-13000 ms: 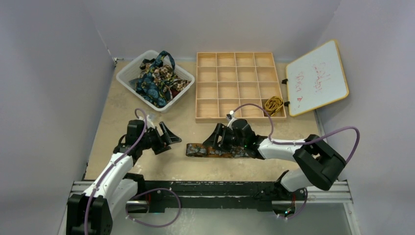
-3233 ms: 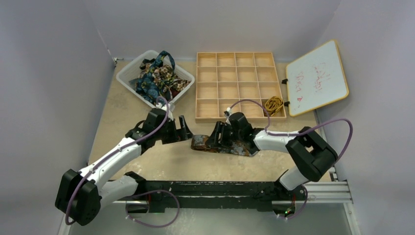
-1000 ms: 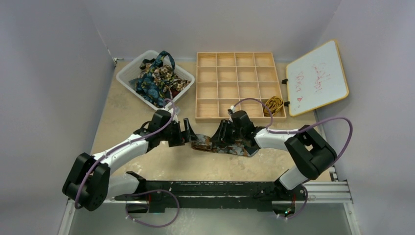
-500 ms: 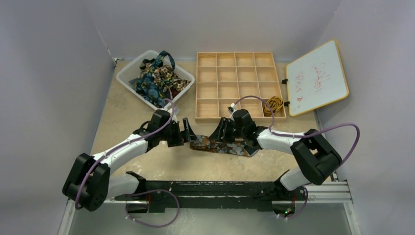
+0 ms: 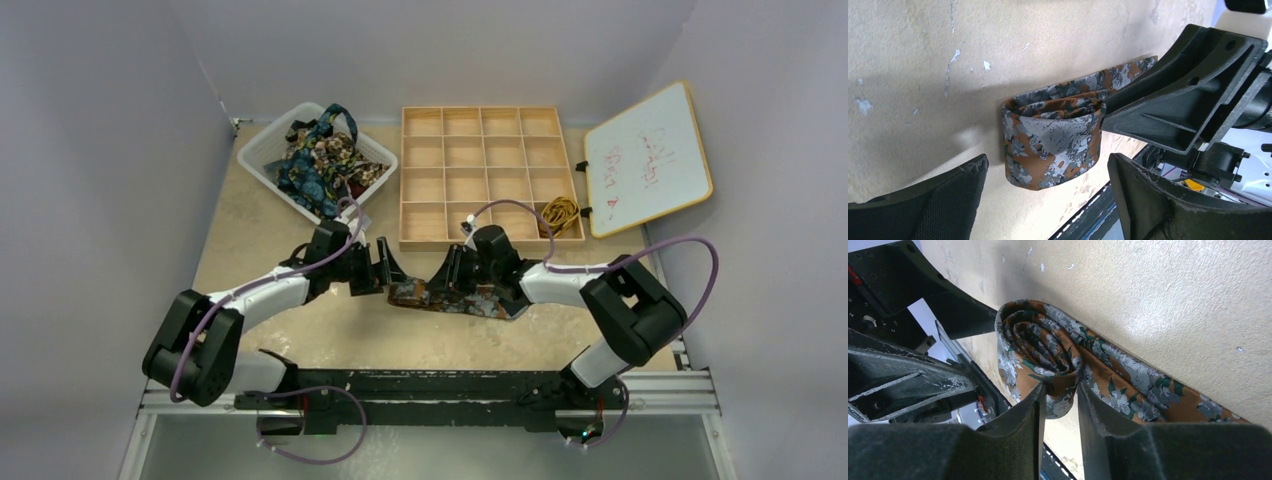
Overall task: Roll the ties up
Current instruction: Roll the tie at the center of the board.
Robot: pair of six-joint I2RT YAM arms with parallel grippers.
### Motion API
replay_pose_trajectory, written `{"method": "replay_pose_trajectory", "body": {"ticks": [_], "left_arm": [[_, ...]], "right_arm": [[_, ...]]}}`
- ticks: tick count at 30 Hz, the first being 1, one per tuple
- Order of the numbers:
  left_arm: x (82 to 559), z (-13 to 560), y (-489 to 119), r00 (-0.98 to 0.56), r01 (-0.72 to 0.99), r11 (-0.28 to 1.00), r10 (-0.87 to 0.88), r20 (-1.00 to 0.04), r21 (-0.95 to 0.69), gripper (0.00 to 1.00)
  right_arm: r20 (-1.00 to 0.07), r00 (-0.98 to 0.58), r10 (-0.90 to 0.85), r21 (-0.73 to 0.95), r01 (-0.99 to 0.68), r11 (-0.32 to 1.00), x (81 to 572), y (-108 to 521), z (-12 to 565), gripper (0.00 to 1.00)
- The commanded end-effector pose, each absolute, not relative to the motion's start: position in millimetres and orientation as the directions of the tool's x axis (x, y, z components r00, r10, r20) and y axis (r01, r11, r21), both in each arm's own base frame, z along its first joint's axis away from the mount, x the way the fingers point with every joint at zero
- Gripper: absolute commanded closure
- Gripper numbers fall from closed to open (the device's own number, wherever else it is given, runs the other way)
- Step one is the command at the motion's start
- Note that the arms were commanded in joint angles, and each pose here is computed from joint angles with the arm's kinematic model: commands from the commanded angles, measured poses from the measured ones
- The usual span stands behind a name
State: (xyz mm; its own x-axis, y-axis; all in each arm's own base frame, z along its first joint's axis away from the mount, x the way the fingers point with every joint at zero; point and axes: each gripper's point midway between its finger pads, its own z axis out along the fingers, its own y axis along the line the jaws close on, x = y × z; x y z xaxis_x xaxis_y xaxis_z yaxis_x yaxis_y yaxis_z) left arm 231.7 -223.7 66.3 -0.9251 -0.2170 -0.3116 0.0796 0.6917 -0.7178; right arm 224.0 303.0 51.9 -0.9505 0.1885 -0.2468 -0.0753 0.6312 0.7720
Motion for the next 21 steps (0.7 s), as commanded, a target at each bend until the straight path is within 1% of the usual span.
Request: {"method": "replay_pose_trajectory", "body": {"ticks": [1,3,6,8,10,12,15,21], "left_arm": [[239,74,-230,-0.910,0.142,0.641,-0.215,-0.355,-0.754,0.14],[238,73,-229,-0.910,0.140,0.641,-0.217,-0.353,-0.755,0.14],[237,71,-228,-0.912,0.138,0.644,-0.214,-0.350,-0.752,0.14],[236,69,-227,-0.914,0.132,0.648,-0.214,-0.346,-0.750,0.15],[234,67,-226,-0.914,0.128,0.650,-0.216,-0.343,-0.750,0.15],[233,67,-226,-0.915,0.125,0.649,-0.218,-0.341,-0.751,0.15],[231,65,-225,-0.916,0.122,0.650,-0.216,-0.337,-0.750,0.16],[229,66,-224,-0.916,0.125,0.652,-0.214,-0.339,-0.748,0.18]], "right_arm": [[-0.217,-0.960,0.175,0.771,-0.059,0.634,218,302,39,0.71],[-0.203,-0.963,0.177,0.767,-0.043,0.641,216,300,32,0.73],[-0.198,-0.963,0.185,0.768,-0.035,0.640,215,299,31,0.73],[-0.218,-0.960,0.175,0.765,-0.057,0.641,217,299,35,0.70],[-0.241,-0.955,0.173,0.759,-0.074,0.647,220,299,39,0.63],[-0.247,-0.955,0.167,0.754,-0.081,0.652,220,298,41,0.59],[-0.270,-0.948,0.171,0.759,-0.100,0.643,222,299,48,0.58],[-0.263,-0.949,0.174,0.801,-0.114,0.587,215,303,64,0.55]]}}
